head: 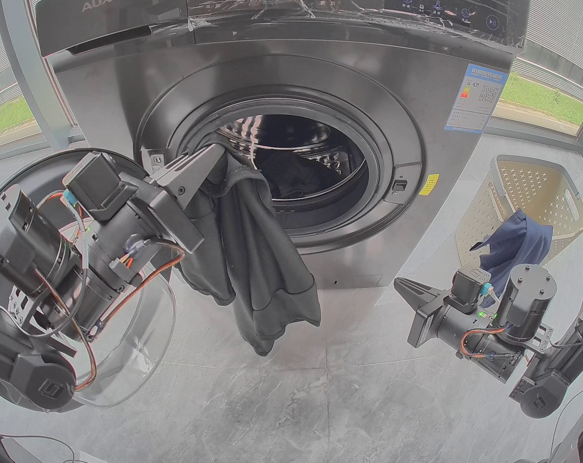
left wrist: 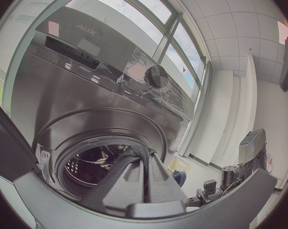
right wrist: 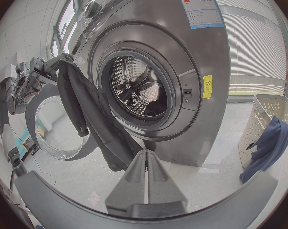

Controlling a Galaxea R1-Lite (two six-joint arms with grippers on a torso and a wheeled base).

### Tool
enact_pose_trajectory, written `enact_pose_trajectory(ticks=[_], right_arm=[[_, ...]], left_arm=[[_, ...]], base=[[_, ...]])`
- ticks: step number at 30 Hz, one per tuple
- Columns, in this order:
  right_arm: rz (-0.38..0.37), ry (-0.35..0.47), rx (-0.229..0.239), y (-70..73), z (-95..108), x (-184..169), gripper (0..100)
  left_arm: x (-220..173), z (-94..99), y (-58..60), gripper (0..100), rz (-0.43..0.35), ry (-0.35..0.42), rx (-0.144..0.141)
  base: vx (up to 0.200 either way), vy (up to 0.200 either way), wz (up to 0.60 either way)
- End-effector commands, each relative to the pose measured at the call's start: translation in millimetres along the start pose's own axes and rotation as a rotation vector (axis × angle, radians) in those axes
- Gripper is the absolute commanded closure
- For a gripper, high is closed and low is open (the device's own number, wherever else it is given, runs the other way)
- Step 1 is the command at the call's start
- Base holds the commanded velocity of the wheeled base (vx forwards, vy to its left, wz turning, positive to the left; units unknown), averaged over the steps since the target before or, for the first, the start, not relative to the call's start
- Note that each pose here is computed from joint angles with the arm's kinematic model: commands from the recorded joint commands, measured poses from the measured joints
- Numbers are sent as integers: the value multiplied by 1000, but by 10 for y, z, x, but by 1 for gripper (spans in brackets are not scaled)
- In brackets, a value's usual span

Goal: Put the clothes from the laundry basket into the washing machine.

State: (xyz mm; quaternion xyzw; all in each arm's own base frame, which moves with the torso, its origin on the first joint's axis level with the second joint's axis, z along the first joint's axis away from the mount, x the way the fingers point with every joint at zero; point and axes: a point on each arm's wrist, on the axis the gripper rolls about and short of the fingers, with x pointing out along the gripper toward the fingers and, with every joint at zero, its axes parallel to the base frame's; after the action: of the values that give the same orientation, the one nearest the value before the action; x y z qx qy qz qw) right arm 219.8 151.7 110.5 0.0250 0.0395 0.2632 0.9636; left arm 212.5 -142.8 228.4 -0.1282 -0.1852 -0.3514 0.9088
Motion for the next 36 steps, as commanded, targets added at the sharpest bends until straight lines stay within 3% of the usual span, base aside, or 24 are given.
enact_pose_trajectory(ticks=[1,6,17,20,22,24,31,36], right_arm=[[3,-6,0,10,13,3,100],[5,-29,2,15,62,22,100],[22,-49,3,70,110,11,100],[24,-61,4,76,140,-2,100],[25,-64,4,76,148,-2,100],[25,-64,4,76,148,-2,100],[33,-67,6,109,151,-1,100],[39,-68,6,129,153,0,100]], left_arm=[[27,-171,-1,100,-3,53,-13],[164,-592,57,100,22,135,-22],[392,-821,110,100,80,146,-27],[282,-841,69,100,84,186,-59],[191,-860,41,100,89,213,-132],[124,-899,41,100,97,233,-168],[-87,-981,-98,100,66,318,-178],[-87,-974,-92,100,58,316,-180]], base=[[0,0,0],[0,0,0],[0,0,0],[0,0,0],[0,0,0],[0,0,0],[0,0,0],[80,0,0]])
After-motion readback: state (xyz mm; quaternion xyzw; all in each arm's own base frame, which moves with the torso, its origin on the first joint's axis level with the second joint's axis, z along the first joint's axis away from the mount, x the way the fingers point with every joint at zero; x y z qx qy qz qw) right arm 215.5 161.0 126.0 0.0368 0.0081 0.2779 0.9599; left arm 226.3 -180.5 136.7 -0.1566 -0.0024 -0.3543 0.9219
